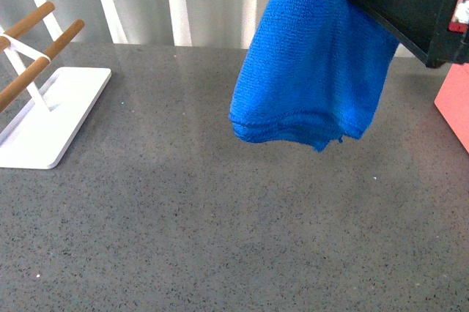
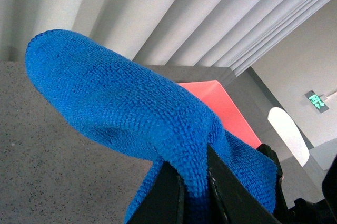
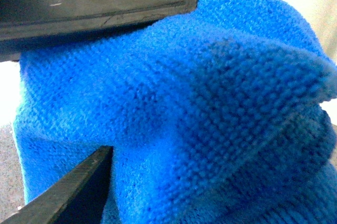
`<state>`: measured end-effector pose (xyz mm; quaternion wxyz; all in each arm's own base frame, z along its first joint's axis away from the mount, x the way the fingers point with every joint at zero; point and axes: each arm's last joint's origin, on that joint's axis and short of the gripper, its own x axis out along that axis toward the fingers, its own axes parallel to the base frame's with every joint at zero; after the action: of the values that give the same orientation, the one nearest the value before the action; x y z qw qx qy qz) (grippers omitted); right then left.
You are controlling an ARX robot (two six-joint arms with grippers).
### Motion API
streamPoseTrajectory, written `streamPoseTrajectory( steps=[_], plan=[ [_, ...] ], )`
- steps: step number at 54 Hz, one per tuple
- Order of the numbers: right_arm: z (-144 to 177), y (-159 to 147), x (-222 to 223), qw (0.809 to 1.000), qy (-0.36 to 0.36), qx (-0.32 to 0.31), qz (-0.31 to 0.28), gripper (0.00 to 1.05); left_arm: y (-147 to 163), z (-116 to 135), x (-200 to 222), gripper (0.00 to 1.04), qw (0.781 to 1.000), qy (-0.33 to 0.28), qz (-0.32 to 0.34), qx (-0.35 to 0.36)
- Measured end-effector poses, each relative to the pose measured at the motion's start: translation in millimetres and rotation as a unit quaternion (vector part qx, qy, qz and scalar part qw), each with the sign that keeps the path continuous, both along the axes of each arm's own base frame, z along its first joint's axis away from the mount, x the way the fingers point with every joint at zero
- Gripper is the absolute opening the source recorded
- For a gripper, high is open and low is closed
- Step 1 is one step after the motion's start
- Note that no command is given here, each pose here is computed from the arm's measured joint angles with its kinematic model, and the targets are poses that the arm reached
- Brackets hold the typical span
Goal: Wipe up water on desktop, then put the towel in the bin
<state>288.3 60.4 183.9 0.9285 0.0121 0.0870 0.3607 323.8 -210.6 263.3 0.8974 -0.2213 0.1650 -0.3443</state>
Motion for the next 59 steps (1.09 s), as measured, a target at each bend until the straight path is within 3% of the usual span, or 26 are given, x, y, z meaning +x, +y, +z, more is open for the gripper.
streamPoseTrajectory(
  steps=[12, 26, 44, 50, 59],
  plan=[
    [3, 8, 8, 1.0, 0.003, 0.009, 0.001, 0.5, 2, 0, 1, 0.04, 1.0, 0.006, 0.004, -0.002],
    [7, 5, 5, 1.0, 0.004, 0.008, -0.007, 0.03, 9, 1, 7, 0.04, 1.0, 0.008, 0.019, 0.0],
    [6, -9, 6, 1.0, 0.011, -0.003, -0.026, 0.03, 14, -3, 12, 0.04, 1.0, 0.016, 0.026, 0.004],
    [6, -14, 6, 0.999, 0.011, -0.004, -0.036, 0.03, 28, -7, 18, 0.26, 0.999, 0.022, 0.048, 0.006],
    [5, -31, 9, 0.998, 0.014, -0.005, -0.067, 0.03, 75, -19, 19, 0.61, 0.994, 0.025, 0.102, 0.009]
  ],
)
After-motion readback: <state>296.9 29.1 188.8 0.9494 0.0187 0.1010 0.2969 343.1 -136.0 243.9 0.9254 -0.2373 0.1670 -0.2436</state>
